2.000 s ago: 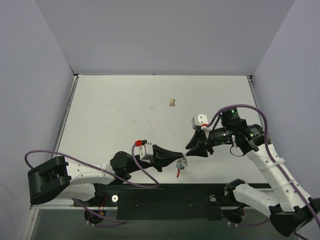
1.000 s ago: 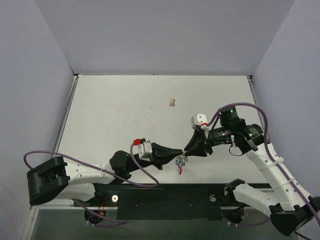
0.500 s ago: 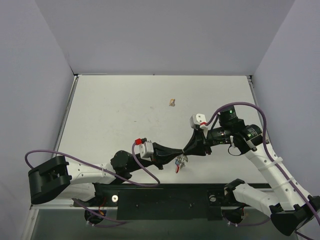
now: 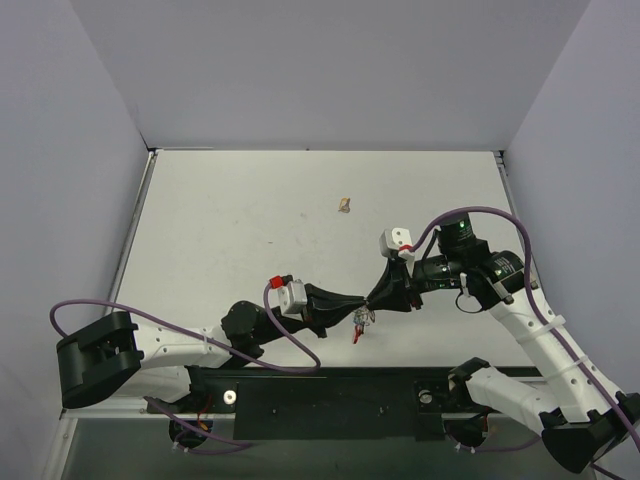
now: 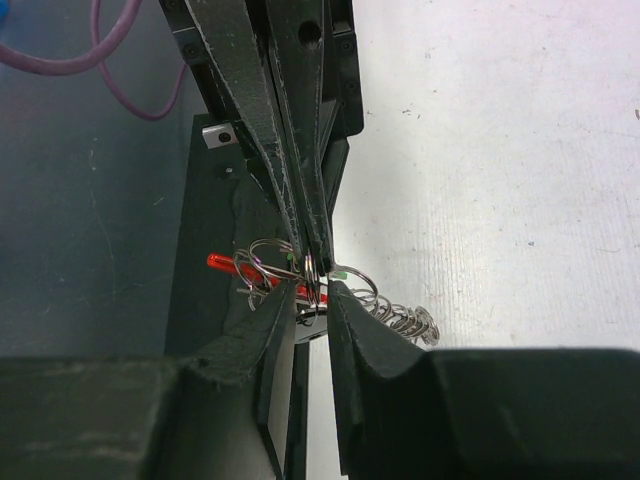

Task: Put the keys on the keyring

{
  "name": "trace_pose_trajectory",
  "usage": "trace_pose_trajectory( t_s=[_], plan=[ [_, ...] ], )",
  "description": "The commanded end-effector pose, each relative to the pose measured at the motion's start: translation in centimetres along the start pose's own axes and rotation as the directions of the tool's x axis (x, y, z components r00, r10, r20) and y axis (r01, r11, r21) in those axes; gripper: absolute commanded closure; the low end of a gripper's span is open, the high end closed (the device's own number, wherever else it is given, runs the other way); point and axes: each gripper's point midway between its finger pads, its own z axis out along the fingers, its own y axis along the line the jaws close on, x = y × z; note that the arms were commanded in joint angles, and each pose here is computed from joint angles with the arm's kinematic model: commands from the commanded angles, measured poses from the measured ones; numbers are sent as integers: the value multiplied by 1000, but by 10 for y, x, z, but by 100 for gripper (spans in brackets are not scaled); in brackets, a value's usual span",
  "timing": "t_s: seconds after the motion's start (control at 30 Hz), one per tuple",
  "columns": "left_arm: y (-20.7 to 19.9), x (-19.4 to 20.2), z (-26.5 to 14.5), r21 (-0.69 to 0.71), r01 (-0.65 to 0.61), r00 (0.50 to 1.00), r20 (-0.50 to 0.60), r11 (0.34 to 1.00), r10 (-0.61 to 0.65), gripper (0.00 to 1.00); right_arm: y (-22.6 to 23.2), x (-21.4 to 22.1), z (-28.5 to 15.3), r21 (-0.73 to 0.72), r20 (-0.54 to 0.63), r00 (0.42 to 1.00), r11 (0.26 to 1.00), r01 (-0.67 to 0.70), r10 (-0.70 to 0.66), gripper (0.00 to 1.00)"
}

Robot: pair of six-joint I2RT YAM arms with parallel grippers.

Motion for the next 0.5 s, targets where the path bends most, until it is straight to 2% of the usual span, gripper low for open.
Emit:
trace_pose_trajectory(
  t_s=[0.0, 0.1, 0.2, 0.47],
  plan=[
    [-7, -69, 10, 20, -24, 971, 240, 1000, 18, 100, 6, -6, -1, -18, 24, 999, 999, 29, -28, 86],
    [-7, -68, 10, 20, -22, 971, 237, 1000, 16, 100, 7, -8, -1, -24, 30, 999, 999, 32, -32, 90],
    [-7, -69, 10, 20, -18, 971, 240, 1000, 12, 100, 7, -9, -1, -26, 31, 999, 999, 30, -29, 99],
    [-5, -68, 8, 12, 7, 971, 238, 1000, -10, 100, 5, -6, -3, 12, 8, 1000, 1000, -11, 11, 100]
  ],
)
